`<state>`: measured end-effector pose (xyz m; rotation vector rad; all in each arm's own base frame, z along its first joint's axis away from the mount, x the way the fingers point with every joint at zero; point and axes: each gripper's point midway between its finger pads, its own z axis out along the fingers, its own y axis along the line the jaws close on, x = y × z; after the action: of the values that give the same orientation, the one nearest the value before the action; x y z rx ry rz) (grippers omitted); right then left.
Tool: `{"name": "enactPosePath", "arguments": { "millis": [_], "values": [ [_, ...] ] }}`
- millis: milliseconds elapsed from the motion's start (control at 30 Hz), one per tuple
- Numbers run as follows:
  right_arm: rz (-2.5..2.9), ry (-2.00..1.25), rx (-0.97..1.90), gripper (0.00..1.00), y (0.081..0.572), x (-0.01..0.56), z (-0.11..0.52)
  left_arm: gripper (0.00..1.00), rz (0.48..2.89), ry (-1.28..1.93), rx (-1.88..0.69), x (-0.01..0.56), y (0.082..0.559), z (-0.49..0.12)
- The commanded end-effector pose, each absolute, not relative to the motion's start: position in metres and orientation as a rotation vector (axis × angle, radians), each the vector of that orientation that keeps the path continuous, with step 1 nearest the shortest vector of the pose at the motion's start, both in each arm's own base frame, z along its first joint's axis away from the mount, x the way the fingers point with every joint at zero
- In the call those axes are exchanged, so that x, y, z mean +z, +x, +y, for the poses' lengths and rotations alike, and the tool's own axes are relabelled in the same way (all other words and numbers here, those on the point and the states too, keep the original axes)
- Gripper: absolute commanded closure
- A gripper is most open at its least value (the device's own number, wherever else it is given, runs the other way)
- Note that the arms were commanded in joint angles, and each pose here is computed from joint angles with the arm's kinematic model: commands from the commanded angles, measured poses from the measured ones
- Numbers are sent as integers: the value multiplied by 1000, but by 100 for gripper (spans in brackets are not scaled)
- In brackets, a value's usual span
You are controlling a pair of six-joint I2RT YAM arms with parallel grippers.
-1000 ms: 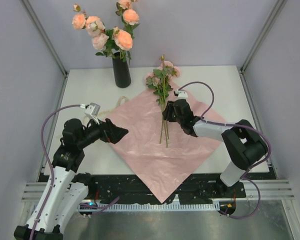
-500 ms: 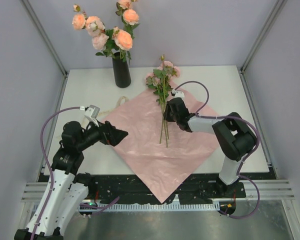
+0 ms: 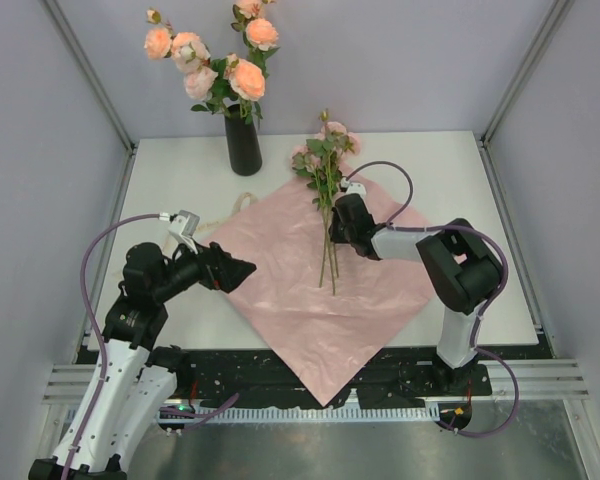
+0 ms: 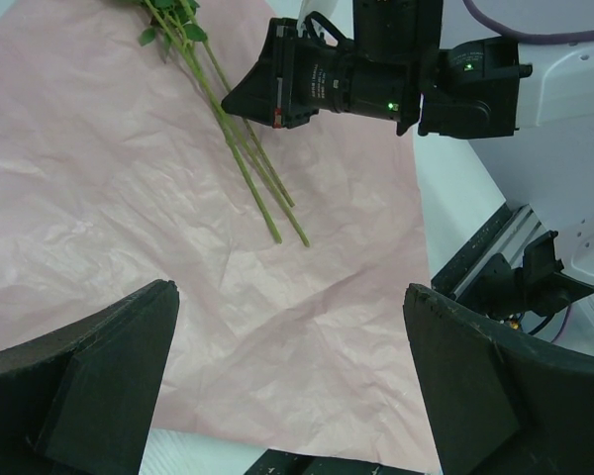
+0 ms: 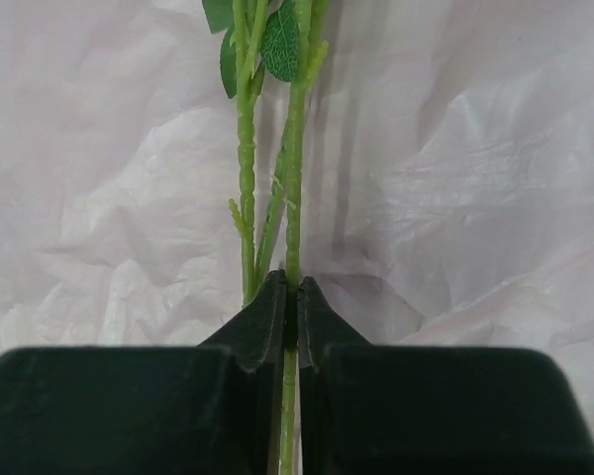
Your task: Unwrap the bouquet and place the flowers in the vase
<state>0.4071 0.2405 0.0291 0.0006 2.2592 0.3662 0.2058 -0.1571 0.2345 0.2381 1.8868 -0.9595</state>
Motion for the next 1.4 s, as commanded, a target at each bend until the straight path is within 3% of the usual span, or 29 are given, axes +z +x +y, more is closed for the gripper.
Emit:
{"name": "enactPosePath", "arguments": {
  "millis": [0,167,400,633,800,1000,1167,1367],
  "values": [
    [2149,6,377,94,423,67,239,0,1864,266,-945,239,206,-156],
    [2044,3,427,95,415,114,234,1,1858,245,-917,249,216,-154],
    [1901,5,635,95,373,160,237,6,1810,220,-1153,288,233,-184],
    [1730,-97,947,94,309,210,261,7,1715,246,-1299,325,270,-228],
    [1581,-235,1072,95,253,249,278,13,1698,321,-1341,338,287,-267],
    [1537,-328,1080,94,208,259,275,23,1670,332,-1351,347,290,-288],
    [1548,-377,1091,94,195,252,274,30,1544,336,-1410,368,280,-294],
    [1559,-412,1117,95,189,242,280,36,1579,365,-1462,357,277,-309]
  ]
}}
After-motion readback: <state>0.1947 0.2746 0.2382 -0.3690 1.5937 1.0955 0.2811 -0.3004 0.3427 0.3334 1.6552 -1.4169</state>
